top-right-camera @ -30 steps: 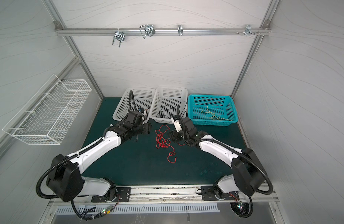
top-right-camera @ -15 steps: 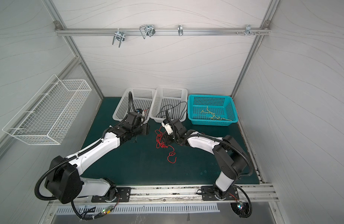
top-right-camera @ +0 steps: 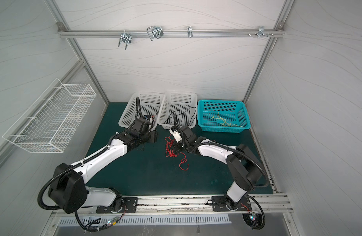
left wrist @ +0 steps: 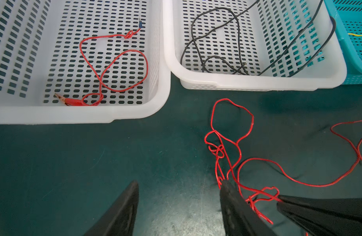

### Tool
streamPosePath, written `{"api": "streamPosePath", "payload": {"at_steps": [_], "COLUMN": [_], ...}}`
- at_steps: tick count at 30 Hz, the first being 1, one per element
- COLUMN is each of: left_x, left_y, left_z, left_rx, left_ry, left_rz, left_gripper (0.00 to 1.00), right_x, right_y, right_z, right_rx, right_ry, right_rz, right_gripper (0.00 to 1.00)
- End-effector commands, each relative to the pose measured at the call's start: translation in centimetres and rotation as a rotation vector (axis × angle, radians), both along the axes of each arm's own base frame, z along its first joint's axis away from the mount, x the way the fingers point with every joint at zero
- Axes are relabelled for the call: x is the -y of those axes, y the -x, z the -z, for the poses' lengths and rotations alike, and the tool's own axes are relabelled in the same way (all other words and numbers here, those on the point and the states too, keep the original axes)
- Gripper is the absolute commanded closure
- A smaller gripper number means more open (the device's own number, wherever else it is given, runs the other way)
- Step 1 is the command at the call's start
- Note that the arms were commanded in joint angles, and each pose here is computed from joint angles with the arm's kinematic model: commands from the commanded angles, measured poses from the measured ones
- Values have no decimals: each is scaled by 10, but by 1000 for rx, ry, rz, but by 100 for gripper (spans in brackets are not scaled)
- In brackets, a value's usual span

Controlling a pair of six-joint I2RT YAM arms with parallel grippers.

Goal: Untangle the cables

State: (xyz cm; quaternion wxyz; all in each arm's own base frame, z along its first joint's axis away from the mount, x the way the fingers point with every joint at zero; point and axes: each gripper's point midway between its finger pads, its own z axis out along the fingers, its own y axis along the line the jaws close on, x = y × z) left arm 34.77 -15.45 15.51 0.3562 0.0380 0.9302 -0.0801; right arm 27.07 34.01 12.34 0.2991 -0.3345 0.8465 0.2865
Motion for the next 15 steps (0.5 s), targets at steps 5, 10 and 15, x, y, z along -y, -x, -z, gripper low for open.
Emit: {"api": "streamPosePath", "payload": {"at_steps": [5, 10, 15], "left_x": [18, 28, 41], "left_y": [-4, -2, 0], "left_z": [-10, -15, -22], "left_rx": [32, 49, 67], "left_ry": [67, 118, 169], "left_rz": [69, 114, 176], "left_gripper": [36, 36, 36], "right_x": [7, 29, 51], "right_y": [10, 12, 13], "right_z": [-96, -134, -156], "right_rx": [189, 209, 214], "right_ry": [-163, -286, -382], "right_rz": [-57, -33, 3], "right_gripper": [100, 100, 100]}}
